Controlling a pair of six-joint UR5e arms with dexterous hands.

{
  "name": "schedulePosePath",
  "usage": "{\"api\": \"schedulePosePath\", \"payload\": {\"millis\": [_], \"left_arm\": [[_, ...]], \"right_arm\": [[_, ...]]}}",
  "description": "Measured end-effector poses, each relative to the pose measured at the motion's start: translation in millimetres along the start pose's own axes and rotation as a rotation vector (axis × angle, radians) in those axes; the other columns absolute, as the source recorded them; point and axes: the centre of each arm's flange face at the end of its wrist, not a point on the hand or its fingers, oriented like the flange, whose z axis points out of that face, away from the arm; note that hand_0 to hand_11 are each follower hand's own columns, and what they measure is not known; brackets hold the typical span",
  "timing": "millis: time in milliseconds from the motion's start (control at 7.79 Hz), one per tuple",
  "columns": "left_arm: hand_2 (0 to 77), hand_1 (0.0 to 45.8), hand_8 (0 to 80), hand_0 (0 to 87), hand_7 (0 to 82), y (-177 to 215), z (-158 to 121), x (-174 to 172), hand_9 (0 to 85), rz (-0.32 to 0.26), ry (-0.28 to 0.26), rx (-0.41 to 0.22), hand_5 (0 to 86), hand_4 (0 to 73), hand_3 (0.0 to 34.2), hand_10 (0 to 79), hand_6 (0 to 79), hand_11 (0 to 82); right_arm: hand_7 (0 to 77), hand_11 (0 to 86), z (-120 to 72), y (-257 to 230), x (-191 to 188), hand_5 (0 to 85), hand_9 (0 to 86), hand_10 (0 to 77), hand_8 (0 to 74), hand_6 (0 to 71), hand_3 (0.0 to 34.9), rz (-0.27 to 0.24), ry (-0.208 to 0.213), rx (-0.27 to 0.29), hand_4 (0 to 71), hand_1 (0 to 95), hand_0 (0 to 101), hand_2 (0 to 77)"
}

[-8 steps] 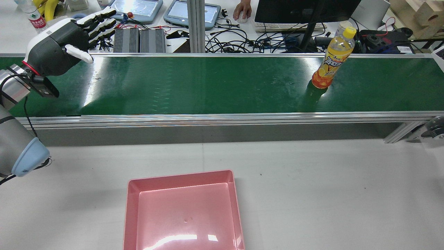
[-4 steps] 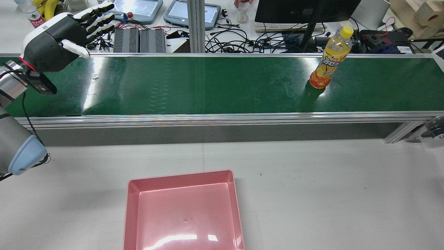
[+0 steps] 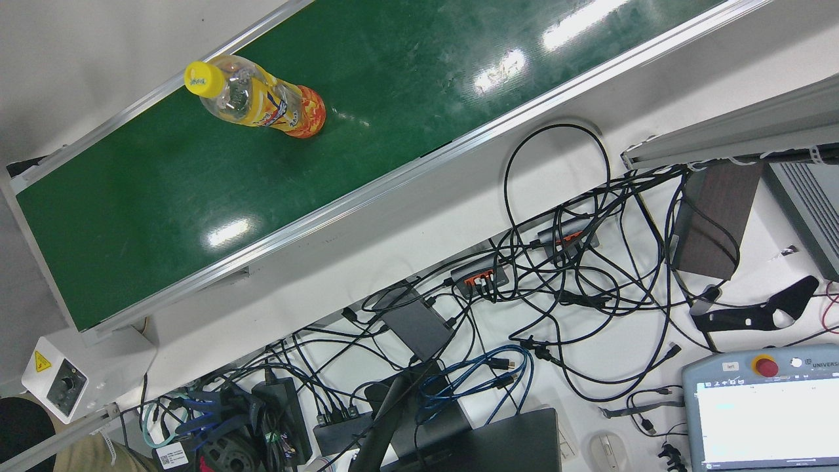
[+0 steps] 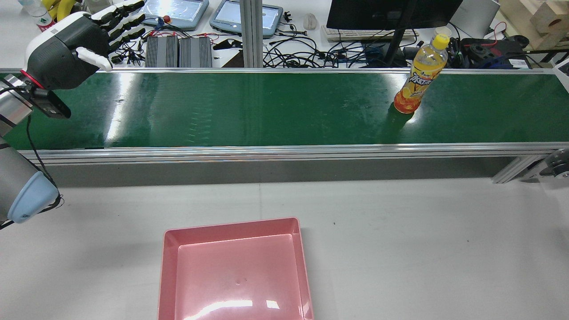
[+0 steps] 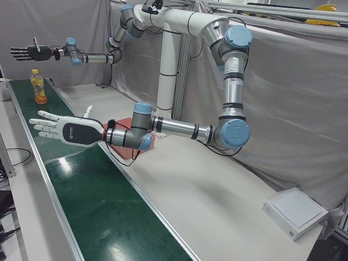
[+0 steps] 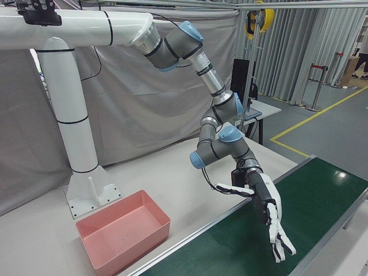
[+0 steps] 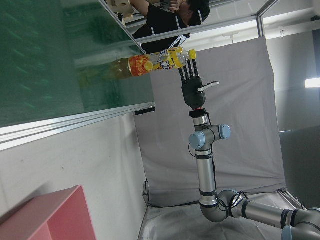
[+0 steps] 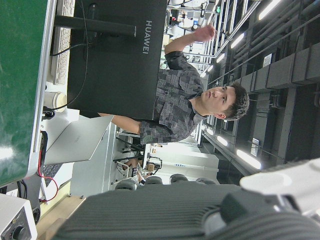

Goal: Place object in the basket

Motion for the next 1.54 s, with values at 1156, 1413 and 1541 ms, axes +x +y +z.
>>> {"api": "schedulePosePath", "payload": {"millis": [1156, 1413, 1541], "left_arm": [[0.5, 6.0, 6.0, 52.7, 0.5, 5.7, 0.1, 1.2, 6.5, -0.001, 0.001, -0.008, 10.9, 13.6, 2.8, 5.4, 0.0, 9.3], [0.5, 6.0, 6.0, 52.8, 0.5, 6.7, 0.0, 1.6, 6.5, -0.001, 0.002, -0.009, 10.9, 13.6, 2.8, 5.4, 0.0, 9.3], [0.5, 6.0, 6.0, 52.9, 0.5, 6.9, 0.0, 0.9, 6.5, -0.001, 0.001, -0.008, 10.9, 13.6, 2.8, 5.4, 0.0, 9.3]], "right_arm": [[0.5, 0.0, 0.0, 0.0, 0.1, 0.0, 0.0, 0.0, 0.0, 0.0, 0.0, 0.001, 0.0, 0.0, 0.0, 0.0, 0, 0.5], [0.5, 0.0, 0.1, 0.0, 0.2, 0.0, 0.0, 0.0, 0.0, 0.0, 0.0, 0.0, 0.0, 0.0, 0.0, 0.0, 0, 0.5], [0.5, 0.0, 0.1, 0.0, 0.3, 0.0, 0.0, 0.0, 0.0, 0.0, 0.0, 0.0, 0.001, 0.0, 0.0, 0.0, 0, 0.5]]}}
